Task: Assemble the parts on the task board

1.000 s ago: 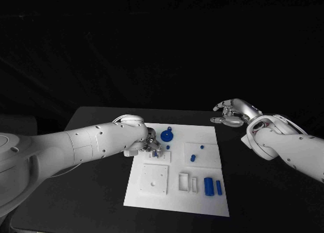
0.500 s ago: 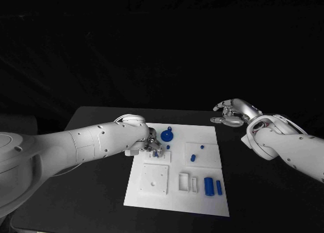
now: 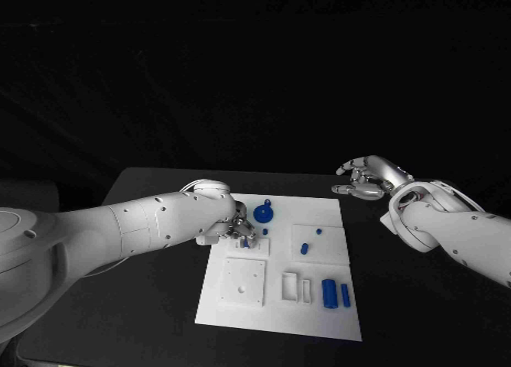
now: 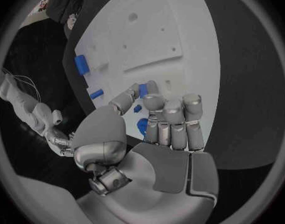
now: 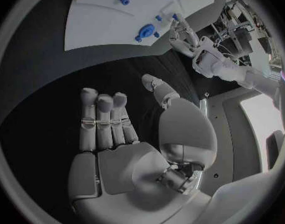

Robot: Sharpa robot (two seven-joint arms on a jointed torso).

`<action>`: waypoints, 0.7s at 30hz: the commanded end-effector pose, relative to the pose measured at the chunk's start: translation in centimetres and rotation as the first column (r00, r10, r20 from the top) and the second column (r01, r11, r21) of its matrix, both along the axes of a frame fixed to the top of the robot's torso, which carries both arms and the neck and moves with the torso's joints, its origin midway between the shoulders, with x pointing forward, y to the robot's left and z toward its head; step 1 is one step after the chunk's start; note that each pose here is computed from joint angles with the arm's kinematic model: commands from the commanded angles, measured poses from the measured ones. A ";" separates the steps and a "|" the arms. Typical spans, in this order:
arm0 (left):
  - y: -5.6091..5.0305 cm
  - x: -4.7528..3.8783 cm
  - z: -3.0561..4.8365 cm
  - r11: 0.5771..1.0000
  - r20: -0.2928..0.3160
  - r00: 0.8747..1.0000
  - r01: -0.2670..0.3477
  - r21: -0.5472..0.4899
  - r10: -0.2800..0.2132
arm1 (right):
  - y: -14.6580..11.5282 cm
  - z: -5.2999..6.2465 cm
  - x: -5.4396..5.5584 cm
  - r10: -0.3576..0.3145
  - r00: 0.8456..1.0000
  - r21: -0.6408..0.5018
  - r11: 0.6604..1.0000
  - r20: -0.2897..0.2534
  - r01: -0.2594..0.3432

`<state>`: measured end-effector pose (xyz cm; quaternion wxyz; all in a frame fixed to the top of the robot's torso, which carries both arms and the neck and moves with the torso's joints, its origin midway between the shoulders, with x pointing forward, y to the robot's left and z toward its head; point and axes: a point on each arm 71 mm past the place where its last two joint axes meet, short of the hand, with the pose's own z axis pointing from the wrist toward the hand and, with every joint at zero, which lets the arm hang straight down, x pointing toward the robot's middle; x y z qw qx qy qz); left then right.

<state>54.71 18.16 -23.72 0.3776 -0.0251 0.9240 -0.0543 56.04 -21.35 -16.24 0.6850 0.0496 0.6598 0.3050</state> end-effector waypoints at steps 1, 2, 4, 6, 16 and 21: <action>-0.1 -0.07 -0.07 1.000 -0.019 1.000 0.019 0.015 -0.019 | 0.1 -0.1 0.0 0.012 1.000 -0.004 1.000 -0.007 -0.012; -0.1 -0.07 -0.08 1.000 -0.023 1.000 0.018 0.015 -0.018 | 0.2 -0.1 0.0 0.013 1.000 -0.004 1.000 -0.007 -0.013; -0.1 -0.09 -0.10 1.000 -0.026 0.999 0.020 0.016 -0.019 | 0.2 -0.1 0.0 0.013 1.000 -0.004 1.000 -0.007 -0.013; -0.1 -0.10 -0.13 1.000 -0.031 0.999 0.022 0.017 -0.021 | 0.2 -0.1 0.0 0.013 1.000 -0.006 1.000 -0.007 -0.013; 0.0 -0.11 -0.18 0.999 -0.041 0.999 0.025 0.021 -0.024 | 0.2 -0.1 0.0 0.013 1.000 -0.006 1.000 -0.007 -0.013; 0.0 -0.04 -0.18 0.999 -0.038 0.999 0.023 0.023 -0.022 | 0.2 -0.1 0.0 0.014 1.000 -0.006 1.000 -0.007 -0.014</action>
